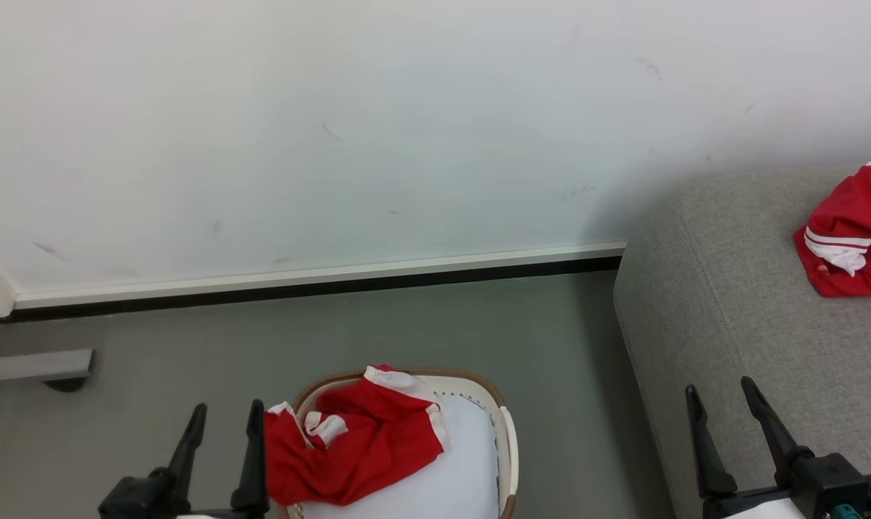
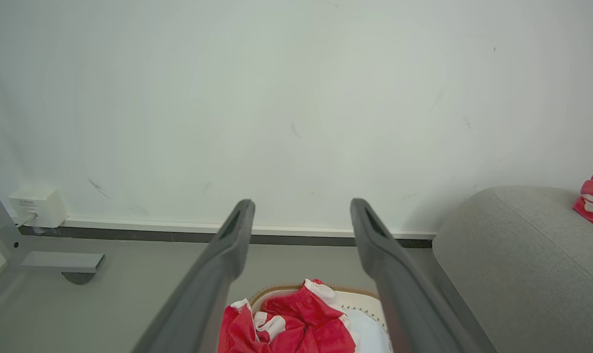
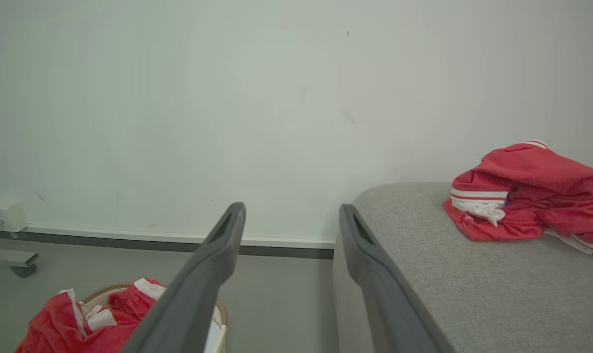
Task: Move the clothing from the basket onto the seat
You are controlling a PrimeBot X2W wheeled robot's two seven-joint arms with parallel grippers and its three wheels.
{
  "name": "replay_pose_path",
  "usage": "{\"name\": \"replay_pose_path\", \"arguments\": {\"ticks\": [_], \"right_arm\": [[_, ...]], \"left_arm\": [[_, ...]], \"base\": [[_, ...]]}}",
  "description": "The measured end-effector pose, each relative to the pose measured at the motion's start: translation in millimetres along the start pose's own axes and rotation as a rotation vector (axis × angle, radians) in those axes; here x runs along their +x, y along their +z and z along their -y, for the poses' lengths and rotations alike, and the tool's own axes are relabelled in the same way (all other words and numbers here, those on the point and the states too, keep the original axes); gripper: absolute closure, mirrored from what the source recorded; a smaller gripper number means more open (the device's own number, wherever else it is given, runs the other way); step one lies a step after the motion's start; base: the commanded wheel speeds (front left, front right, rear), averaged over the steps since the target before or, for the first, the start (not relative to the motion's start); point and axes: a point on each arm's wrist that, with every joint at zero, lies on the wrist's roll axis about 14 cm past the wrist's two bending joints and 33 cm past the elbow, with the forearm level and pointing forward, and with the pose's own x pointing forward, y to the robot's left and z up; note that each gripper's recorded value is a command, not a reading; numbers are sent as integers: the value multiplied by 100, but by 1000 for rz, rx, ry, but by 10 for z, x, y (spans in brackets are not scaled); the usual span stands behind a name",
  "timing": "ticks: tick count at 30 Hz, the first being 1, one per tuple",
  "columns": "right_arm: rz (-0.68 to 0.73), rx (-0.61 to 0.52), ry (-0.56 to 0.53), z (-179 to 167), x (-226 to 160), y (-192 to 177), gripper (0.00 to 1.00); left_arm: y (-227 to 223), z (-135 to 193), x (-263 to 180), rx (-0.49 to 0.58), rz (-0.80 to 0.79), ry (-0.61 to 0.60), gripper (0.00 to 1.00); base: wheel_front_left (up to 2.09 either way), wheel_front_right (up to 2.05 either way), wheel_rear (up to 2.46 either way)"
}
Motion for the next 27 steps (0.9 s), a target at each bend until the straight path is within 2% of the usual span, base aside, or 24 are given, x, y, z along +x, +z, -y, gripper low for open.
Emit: {"name": "replay_pose_path", "arguments": {"ticks": [18, 27], "right_arm": [[-19, 30, 11, -55, -24, -66, 0], [-8, 16, -16, 69, 196, -51, 0]], "left_arm": [[-66, -2, -82, -1, -18, -4, 0], [-262, 151, 162, 11, -66, -68, 0]], "base": [[0, 0, 0], [0, 0, 0]]}}
